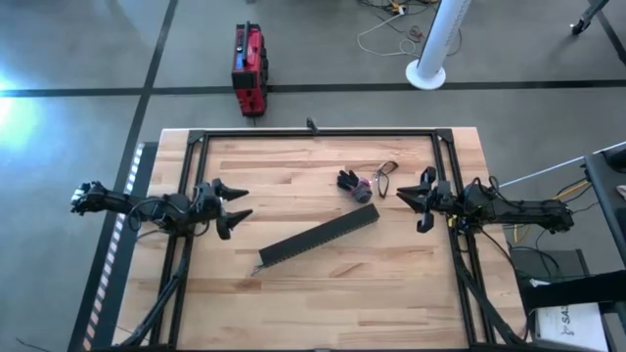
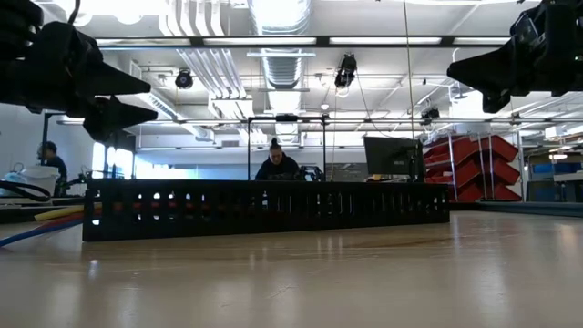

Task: Ziptie cables
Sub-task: Return to Home Position

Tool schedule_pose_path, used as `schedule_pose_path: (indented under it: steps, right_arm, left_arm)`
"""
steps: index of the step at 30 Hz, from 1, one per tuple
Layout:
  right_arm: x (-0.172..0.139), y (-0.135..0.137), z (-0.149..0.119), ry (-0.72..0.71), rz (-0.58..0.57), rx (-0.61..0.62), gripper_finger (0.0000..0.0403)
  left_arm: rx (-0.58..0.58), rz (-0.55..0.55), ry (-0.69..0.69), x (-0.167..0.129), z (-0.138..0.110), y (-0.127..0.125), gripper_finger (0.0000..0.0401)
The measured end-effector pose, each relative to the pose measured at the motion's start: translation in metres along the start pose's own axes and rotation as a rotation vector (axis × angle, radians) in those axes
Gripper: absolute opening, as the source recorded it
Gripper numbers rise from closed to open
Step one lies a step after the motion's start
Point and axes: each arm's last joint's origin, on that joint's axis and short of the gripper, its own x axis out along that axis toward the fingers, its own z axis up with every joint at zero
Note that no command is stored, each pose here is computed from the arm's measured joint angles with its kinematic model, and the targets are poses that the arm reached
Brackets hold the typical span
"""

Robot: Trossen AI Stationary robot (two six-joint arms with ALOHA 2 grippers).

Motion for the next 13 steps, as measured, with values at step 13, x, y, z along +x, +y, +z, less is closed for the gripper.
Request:
schedule_pose_path:
  steps: [13]
  right_arm:
    - [0.0,0.0,0.0,0.0,0.0,-0.001,0.0071]
  left_arm:
    - [0.03,0.017,0.055,0.0036,-0.0057,-0.0002,0.0318]
